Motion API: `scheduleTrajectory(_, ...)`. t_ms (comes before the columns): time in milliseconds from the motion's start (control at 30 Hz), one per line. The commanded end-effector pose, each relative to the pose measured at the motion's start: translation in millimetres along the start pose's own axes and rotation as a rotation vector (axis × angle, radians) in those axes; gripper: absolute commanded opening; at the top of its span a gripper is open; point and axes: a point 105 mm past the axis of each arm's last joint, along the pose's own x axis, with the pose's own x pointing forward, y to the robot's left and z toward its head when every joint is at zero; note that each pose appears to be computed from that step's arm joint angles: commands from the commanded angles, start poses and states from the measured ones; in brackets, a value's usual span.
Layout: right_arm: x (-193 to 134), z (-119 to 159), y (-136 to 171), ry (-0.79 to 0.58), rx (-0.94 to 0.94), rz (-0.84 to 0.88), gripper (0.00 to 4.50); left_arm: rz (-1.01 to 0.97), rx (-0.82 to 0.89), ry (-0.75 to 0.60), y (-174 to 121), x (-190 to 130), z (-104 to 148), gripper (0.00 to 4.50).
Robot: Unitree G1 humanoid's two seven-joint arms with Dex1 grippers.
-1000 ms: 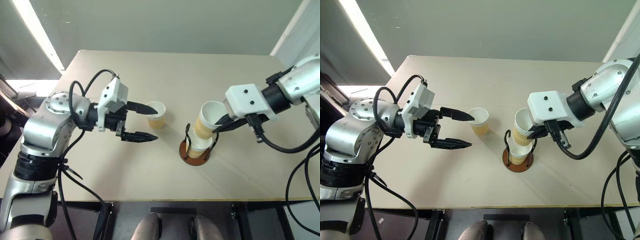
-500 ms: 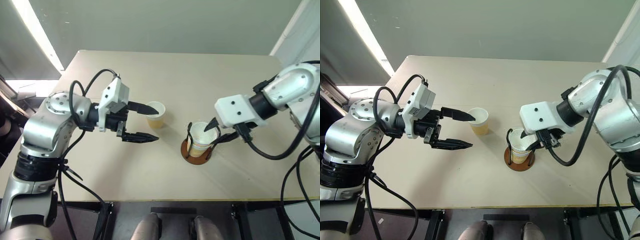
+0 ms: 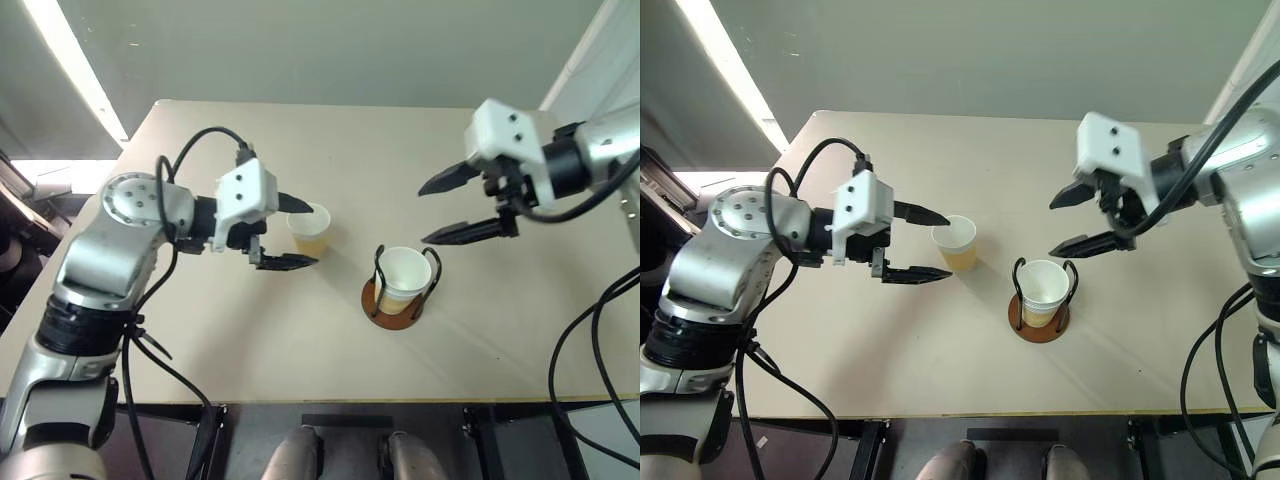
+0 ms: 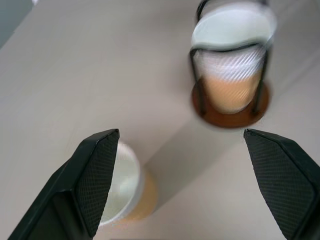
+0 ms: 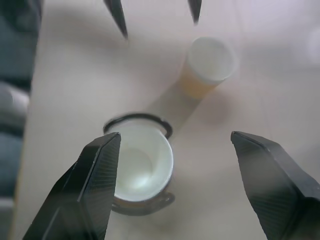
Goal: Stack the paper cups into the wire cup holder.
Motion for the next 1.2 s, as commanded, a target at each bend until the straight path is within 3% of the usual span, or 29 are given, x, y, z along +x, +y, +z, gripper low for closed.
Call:
scheduleTrajectory(33,-11,4,9,-0.064,0.059,-0.004,3.62,0.055,0.154,0.116,15,4,-1,4.29)
scheduleTrajectory(367,-8,0,18,-0.088,0.120,0.028,3.62,0.029,0.318,0.291,35,30,-25,4.29)
scheduleTrajectory(867,-9,-1,20,-0.086,0.127,0.009,3.62,-0.024,0.329,0.288,33,46,-46,4.29)
scheduleTrajectory(967,-8,-2,19,-0.095,0.130,0.001,3.66,-0.034,0.337,0.253,33,48,-41,3.72)
scheduleTrajectory(1200,-12,2,13,-0.204,0.113,-0.019,3.66,-0.094,0.364,0.147,30,46,-23,1.09)
